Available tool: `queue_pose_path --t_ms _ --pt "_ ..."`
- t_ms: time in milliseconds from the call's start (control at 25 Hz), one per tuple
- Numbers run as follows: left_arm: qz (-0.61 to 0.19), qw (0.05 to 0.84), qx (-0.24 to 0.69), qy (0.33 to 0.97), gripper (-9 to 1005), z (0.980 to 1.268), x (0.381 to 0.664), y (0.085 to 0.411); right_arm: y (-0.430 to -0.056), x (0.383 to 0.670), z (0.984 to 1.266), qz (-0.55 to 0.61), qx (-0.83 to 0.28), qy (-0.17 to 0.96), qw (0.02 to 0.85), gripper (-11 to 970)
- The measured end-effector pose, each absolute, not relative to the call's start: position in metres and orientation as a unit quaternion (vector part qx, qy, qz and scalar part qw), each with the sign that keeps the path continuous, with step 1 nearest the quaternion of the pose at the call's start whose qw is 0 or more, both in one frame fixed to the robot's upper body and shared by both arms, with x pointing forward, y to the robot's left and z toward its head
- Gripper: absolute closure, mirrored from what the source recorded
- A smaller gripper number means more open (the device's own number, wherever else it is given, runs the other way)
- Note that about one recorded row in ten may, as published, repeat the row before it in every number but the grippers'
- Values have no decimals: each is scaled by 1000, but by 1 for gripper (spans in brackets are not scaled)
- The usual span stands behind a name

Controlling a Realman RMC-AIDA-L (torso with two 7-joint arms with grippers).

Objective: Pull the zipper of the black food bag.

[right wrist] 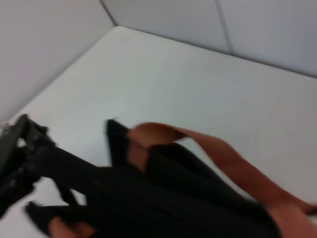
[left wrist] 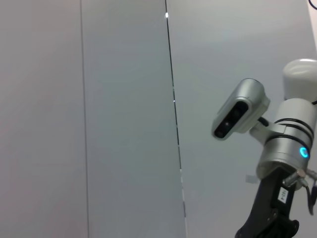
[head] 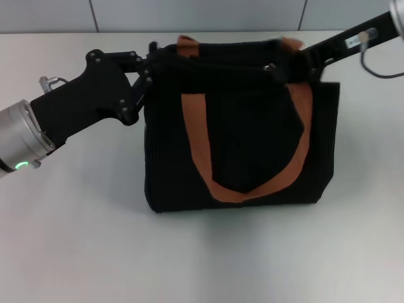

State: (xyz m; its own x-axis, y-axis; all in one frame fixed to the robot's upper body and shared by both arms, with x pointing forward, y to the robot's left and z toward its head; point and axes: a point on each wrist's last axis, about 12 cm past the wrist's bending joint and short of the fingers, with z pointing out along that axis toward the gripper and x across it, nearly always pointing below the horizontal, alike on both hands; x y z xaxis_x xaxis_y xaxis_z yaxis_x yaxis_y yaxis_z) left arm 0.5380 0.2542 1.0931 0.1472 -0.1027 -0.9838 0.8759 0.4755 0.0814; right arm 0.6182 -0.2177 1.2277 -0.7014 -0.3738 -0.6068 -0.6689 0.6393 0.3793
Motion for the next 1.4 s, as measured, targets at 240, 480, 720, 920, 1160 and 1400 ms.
queue_pose_path --t_ms 240,480,720,920,1160,1400 --pt "-361 670 356 542 963 1093 536 259 -230 615 1231 306 -282 875 249 961" --pt "-360 671 354 543 963 1093 536 260 -237 606 1242 380 -289 825 301 961" --pt "-359 670 349 548 963 1092 536 261 -261 587 1242 479 -317 722 386 842" --pt "-371 663 337 556 963 1093 537 264 -278 543 1202 553 -401 571 455 661" --pt "-395 643 321 572 962 1098 541 268 -280 511 1151 541 -449 516 490 474" --pt "-403 621 304 600 961 1097 543 273 -265 487 1090 492 -465 541 499 267"
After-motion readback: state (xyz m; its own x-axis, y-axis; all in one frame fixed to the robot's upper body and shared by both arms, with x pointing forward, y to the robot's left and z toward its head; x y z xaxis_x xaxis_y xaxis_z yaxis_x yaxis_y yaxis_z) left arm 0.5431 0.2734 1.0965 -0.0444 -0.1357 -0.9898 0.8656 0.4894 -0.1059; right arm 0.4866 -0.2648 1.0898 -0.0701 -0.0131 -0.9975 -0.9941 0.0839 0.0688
